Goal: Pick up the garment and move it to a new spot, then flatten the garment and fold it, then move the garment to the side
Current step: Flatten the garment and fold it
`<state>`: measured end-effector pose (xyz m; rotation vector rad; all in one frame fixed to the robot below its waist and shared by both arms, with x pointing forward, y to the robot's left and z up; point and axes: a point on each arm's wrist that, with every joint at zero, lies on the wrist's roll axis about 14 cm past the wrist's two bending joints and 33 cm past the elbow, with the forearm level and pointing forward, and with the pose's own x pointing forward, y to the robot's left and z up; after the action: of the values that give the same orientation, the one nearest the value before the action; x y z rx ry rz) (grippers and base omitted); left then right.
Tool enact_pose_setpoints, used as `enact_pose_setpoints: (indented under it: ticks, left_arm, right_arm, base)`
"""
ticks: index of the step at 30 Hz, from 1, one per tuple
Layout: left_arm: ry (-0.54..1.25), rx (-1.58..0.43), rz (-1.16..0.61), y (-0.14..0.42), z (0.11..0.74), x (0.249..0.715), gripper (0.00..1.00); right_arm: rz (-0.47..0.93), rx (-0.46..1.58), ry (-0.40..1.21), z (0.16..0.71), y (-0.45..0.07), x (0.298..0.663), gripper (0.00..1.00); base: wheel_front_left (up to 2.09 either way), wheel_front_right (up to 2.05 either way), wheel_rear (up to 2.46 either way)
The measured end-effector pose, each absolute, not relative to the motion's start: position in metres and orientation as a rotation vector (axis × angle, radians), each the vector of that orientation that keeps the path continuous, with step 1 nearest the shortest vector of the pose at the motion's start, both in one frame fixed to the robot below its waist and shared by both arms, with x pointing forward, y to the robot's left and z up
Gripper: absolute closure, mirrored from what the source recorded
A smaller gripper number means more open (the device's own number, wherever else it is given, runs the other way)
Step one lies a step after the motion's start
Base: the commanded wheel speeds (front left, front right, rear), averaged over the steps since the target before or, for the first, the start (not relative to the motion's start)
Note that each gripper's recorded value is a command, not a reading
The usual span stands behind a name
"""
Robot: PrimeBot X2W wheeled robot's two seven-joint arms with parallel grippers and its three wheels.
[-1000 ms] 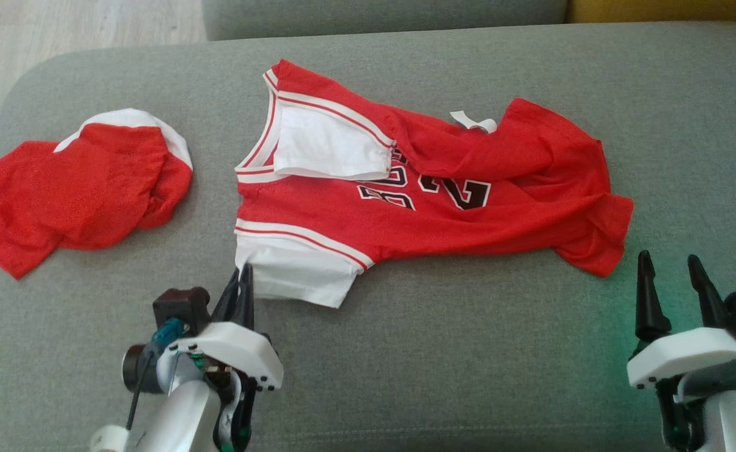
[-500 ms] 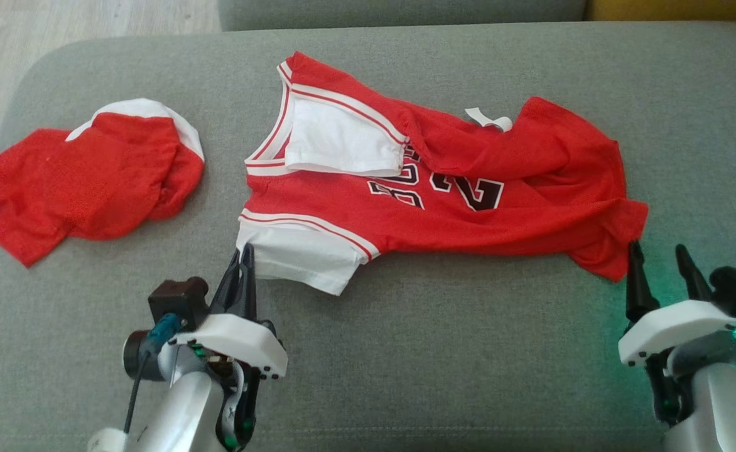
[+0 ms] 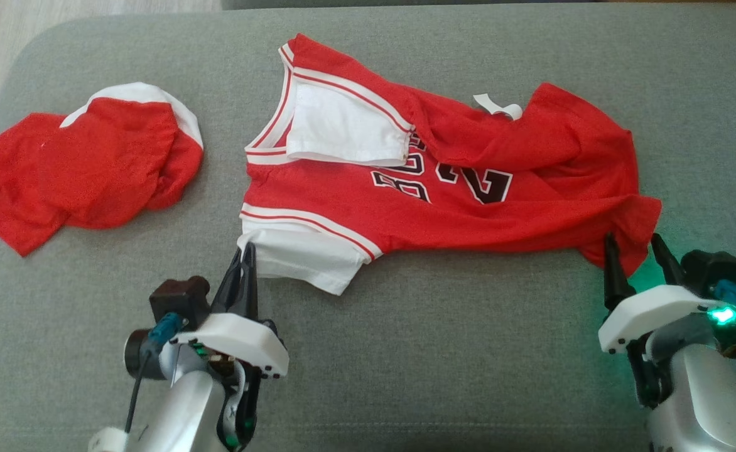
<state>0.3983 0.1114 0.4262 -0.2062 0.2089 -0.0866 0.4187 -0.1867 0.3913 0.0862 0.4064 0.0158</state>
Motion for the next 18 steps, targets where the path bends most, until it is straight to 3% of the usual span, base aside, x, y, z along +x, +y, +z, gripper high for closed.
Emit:
enact_pose_setpoints:
  ticks: [18]
  left_arm:
    - [0.214, -0.206, -0.080, 0.1135, 0.4241, 0.3978, 1.00]
  right_arm:
    - [0.041, 0.086, 0.412, 0.3841, -0.1769, 0.4221, 0.01]
  base:
    - [0.00, 0.00, 0.00]
